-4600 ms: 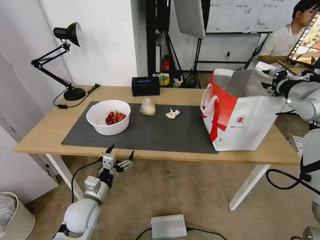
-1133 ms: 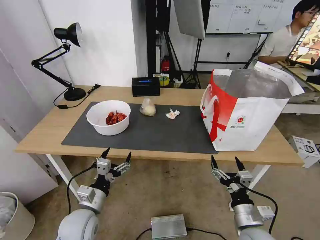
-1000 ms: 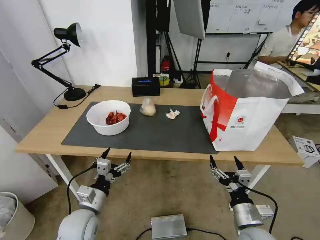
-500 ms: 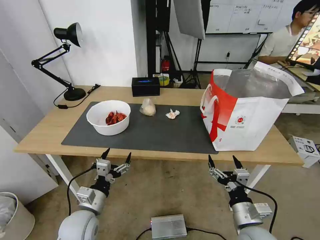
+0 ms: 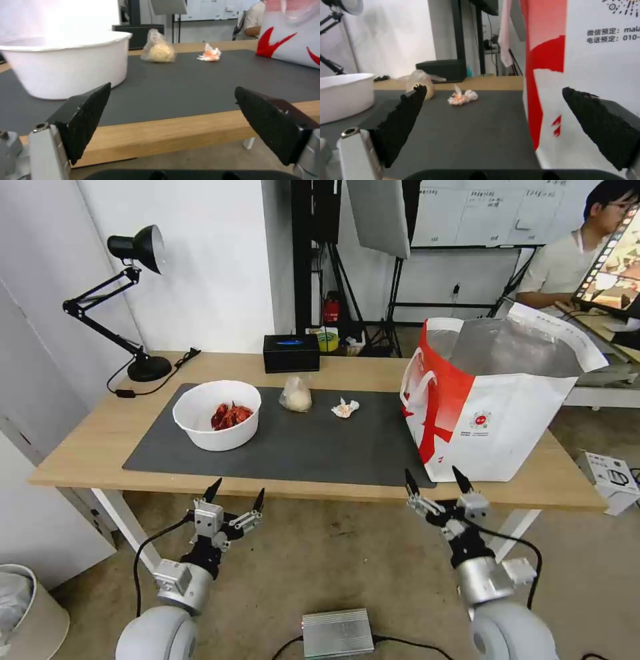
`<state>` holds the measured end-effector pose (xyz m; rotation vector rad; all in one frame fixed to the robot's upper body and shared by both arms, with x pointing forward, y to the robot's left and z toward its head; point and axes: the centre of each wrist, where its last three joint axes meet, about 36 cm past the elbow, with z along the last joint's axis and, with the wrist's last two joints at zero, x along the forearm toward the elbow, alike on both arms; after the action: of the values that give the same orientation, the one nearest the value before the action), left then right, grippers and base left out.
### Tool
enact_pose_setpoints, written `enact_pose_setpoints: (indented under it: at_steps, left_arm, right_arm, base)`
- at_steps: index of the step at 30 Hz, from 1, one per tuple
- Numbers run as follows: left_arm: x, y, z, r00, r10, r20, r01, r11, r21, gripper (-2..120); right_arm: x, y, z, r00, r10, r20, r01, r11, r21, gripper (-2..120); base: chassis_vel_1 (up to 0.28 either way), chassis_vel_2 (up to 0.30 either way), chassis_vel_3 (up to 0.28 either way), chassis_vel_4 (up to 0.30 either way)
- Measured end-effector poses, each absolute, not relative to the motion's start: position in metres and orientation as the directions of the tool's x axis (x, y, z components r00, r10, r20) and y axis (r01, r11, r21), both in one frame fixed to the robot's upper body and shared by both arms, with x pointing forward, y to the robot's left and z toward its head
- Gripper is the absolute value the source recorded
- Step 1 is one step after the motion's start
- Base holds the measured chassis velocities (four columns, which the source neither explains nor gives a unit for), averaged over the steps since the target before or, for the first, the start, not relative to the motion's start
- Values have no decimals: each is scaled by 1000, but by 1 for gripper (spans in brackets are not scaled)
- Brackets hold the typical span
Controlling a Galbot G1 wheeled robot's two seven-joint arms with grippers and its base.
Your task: Pick up the trash from the table and place it into the takeout bag.
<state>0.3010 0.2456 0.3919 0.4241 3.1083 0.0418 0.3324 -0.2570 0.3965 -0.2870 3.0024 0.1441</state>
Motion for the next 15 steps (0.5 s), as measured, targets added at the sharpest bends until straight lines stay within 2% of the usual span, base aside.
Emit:
enact_pose_setpoints:
  at_steps: [6, 15]
  left_arm:
    - [298, 245, 388, -964, 265, 9, 265, 964, 24, 100]
    - [297, 245, 388, -967, 255, 6, 255, 967, 18, 100]
  right_arm:
    - [368, -248, 386, -967, -219, -130, -232, 968, 97, 100]
    - [390, -228, 380, -960, -252, -123, -266, 957, 115, 100]
  base:
    - [0, 0, 0, 0]
    - [0, 0, 0, 0]
